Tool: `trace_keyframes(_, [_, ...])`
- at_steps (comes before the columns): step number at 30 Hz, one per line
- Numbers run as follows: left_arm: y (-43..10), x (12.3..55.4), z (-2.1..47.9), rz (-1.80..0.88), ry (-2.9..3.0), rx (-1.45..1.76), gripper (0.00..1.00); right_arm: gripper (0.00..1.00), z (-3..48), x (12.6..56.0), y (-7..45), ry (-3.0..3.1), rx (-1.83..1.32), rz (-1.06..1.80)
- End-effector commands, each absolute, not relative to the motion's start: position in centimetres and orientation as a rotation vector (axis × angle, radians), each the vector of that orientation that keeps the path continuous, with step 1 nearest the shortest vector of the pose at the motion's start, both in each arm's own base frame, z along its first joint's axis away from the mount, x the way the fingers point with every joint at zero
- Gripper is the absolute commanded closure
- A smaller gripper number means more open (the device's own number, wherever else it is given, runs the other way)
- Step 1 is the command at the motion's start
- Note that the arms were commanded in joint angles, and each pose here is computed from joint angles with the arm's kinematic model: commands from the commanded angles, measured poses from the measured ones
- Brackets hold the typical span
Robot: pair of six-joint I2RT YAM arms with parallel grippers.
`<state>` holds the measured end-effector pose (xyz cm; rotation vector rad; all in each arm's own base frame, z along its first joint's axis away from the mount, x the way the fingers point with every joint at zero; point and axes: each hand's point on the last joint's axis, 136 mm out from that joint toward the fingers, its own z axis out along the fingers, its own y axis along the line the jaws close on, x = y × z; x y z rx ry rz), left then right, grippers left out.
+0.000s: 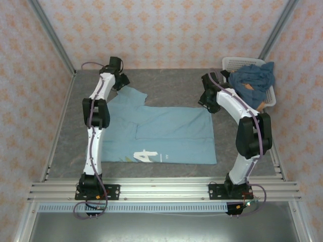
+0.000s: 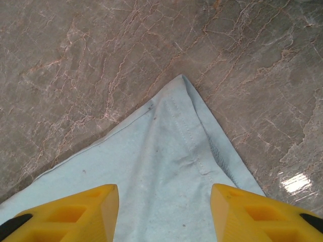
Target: Fold and stack the t-shirts
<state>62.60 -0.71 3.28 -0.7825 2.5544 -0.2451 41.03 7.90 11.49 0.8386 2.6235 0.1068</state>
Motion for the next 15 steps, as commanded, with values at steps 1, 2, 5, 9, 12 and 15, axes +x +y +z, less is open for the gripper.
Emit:
trace_keyframes(1, [-0.6, 59.7, 0.5, 0.005, 2.698, -0.724, 0.59, 0.48, 11.3, 40.4, 7.7, 2.636, 0.872, 0.098])
trace_keyframes(2, [-0.5, 59.0, 0.1, 0.068, 2.72, -0.718, 0.59, 0.48, 11.1, 40.3, 7.7, 2.638, 0.877, 0.098])
trace_keyframes(5, [0.0, 57.0, -1.1, 0.2, 2.784, -0.732, 0.6, 0.48, 10.9, 40.1, 7.6, 2.643, 0.891, 0.095])
trace_keyframes(9, [0.4, 55.9, -1.6, 0.258, 2.821, -0.749, 0.62, 0.48, 10.9, 39.9, 7.7, 2.64, 0.901, 0.108])
trace_keyframes(12, [0.2, 55.3, -1.4, 0.241, 2.844, -0.768, 0.69, 0.48, 11.0, 39.7, 7.6, 2.636, 0.903, 0.107])
trace_keyframes(15, [0.0, 54.7, -1.8, 0.234, 2.877, -0.761, 0.82, 0.48, 10.9, 39.4, 7.4, 2.635, 0.906, 0.094])
